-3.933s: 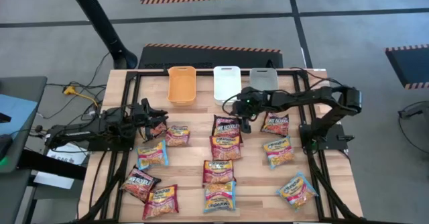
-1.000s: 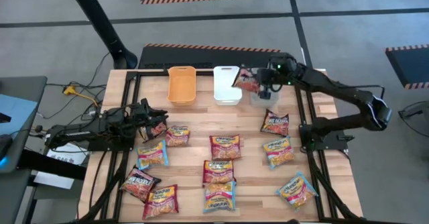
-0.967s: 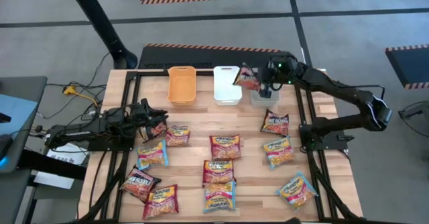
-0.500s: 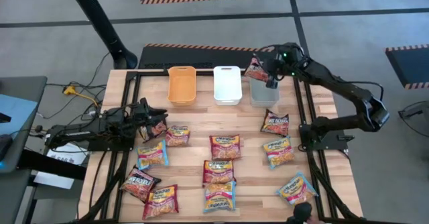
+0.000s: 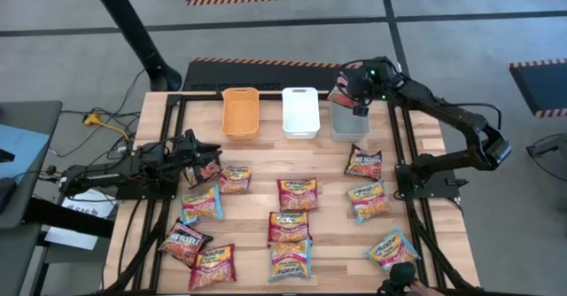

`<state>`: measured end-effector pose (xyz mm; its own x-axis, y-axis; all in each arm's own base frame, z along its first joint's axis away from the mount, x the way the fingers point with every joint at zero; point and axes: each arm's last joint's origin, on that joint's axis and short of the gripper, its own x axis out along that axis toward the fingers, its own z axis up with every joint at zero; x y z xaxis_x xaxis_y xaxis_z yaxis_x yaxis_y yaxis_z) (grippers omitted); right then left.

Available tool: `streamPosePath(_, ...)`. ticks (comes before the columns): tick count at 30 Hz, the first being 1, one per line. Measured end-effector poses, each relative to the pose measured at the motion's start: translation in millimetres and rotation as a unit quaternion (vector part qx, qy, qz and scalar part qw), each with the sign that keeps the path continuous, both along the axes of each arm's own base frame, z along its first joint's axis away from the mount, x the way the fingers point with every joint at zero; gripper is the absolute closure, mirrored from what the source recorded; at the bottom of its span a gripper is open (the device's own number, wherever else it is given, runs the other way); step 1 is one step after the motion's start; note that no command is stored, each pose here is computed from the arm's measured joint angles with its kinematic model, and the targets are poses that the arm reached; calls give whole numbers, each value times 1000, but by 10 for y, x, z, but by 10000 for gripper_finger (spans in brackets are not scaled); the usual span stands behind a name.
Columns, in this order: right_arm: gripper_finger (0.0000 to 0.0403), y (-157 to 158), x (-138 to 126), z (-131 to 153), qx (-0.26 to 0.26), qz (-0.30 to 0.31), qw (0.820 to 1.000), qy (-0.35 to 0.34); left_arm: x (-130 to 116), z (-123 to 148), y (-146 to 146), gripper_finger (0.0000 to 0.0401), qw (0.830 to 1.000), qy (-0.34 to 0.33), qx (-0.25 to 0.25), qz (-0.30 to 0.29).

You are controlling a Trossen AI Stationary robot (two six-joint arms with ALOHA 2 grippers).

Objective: Sort Maruchan noodles
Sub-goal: Put the black noodle pack into the gray bin

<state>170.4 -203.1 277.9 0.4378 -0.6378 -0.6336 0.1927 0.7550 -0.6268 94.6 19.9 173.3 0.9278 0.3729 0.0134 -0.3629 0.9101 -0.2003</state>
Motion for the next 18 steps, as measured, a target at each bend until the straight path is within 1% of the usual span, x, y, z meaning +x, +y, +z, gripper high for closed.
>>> streamPosePath(5, 398, -21, -25, -26, -4, -2, 1000, 24, 0, 0, 0, 310, 1000, 0, -1, 0)
streamPosePath(18, 398, 5, -11, -39, 0, 6, 999, 35, 0, 0, 0, 310, 1000, 0, -1, 0)
